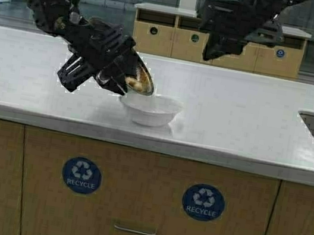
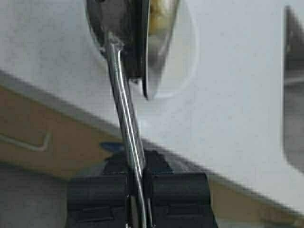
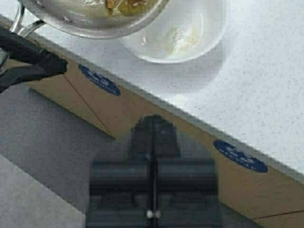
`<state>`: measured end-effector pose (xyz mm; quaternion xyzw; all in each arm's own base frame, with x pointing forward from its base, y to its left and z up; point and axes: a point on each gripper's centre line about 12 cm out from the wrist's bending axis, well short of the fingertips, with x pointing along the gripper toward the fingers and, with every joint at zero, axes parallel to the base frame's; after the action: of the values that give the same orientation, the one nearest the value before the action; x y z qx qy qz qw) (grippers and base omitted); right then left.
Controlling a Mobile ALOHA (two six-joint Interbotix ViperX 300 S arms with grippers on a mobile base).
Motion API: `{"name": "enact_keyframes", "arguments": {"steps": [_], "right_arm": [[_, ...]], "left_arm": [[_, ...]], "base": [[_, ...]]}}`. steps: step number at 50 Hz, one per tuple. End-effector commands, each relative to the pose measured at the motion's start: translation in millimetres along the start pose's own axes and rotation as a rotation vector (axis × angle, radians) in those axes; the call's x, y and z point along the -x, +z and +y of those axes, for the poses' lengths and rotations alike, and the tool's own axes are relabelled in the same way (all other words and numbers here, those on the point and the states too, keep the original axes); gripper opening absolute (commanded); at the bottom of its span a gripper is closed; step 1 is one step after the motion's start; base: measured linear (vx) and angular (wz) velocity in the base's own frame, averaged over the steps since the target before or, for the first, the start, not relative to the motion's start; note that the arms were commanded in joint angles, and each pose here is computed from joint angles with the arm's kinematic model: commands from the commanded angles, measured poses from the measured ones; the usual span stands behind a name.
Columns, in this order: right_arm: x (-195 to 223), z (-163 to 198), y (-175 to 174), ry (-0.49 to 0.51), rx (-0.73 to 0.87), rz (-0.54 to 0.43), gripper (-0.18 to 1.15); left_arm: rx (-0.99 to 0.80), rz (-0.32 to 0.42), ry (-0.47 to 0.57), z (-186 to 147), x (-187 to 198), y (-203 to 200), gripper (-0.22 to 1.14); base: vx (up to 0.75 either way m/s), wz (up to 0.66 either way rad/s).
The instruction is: Add oil to the pan and cook the shrimp and serve it
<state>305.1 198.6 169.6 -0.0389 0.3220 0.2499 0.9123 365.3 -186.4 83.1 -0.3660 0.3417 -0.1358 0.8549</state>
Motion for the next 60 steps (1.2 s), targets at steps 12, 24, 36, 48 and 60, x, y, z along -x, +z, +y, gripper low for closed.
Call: {"name": "enact_keyframes", "arguments": {"steps": [12, 24, 36, 48, 60], "right_arm": [[4, 2, 9, 0.005, 0.002, -0.036, 0.05], [3, 1, 9, 0.003, 0.001, -0.038, 0.05], [3, 1, 9, 0.003, 0.001, -0.041, 0.05], [3, 2, 9, 0.004, 0.000, -0.039, 0.05], [3, 1, 9, 0.003, -0.001, -0.040, 0.05]], "left_arm": [[-0.270, -0.053, -0.003, -40, -13, 37, 0.04], [-0.398, -0.032, 0.029, -53, -24, 43, 0.04], [-0.436, -0.028, 0.046, -57, -31, 48, 0.04], [-0.476, -0.023, 0.048, -59, -30, 47, 0.04], [-0.601, -0.010, 0.060, -68, -30, 49, 0.04]], "base": [[0.00, 0.00], [0.00, 0.00], [0.00, 0.00], [0.00, 0.00], [0.00, 0.00]]}}
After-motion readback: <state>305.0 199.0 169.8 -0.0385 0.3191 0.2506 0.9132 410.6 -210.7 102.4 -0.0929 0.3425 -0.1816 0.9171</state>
